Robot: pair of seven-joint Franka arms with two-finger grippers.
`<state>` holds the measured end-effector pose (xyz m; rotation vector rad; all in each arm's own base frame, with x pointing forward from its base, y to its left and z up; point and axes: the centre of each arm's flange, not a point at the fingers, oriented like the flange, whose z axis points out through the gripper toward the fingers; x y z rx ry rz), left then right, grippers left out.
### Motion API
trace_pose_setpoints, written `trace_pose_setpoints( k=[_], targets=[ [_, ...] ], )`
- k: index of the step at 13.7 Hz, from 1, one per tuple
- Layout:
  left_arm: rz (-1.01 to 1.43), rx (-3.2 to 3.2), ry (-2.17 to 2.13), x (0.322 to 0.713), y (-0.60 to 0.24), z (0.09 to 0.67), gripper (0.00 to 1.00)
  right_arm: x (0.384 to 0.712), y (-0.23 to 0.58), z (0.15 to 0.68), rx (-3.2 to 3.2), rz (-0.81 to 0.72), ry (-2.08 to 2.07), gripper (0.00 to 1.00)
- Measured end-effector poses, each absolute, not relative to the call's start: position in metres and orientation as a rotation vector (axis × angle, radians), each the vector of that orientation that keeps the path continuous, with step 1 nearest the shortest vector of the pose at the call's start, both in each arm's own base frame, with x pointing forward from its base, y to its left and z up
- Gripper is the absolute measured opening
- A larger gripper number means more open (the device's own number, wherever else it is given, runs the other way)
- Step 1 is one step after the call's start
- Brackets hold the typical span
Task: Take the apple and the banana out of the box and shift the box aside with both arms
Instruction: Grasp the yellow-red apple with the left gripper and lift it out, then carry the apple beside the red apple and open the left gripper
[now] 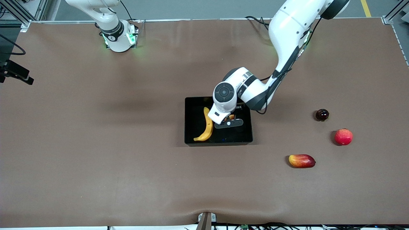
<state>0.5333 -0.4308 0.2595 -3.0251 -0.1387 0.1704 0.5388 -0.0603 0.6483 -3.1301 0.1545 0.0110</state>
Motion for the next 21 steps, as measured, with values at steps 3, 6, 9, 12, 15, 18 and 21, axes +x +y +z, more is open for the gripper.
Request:
trace_pose_setpoints(
  k=[3, 6, 9, 12, 15, 18, 21],
  targets=[
    [0.069, -3.045, -0.13, 0.585, -0.362, 0.354, 0.68, 0.54, -0.065, 0.644, -3.129, 0.022, 0.17, 1.0],
    [0.086, -3.031, -0.1, 0.625, -0.251, 0.396, 0.68, 0.546, -0.066, 0.636, -3.13, 0.046, 0.172, 1.0],
    [0.213, -3.014, -0.103, 0.642, -0.158, 0.354, 0.68, 0.551, -0.067, 0.629, -3.131, 0.05, 0.172, 1.0],
    [0.268, -3.034, -0.163, 0.64, -0.077, 0.291, 0.68, 0.551, -0.066, 0.629, -3.131, 0.048, 0.171, 1.0],
    [0.27, -3.014, -0.156, 0.626, -0.044, 0.245, 0.68, 0.551, -0.066, 0.63, -3.131, 0.047, 0.17, 1.0],
    [0.262, -3.014, -0.18, 0.62, -0.016, 0.213, 0.68, 0.551, -0.066, 0.63, -3.131, 0.047, 0.17, 1.0],
    [0.24, -3.028, -0.192, 0.622, -0.009, 0.203, 0.68, 0.551, -0.066, 0.63, -3.131, 0.046, 0.17, 1.0]
  ],
)
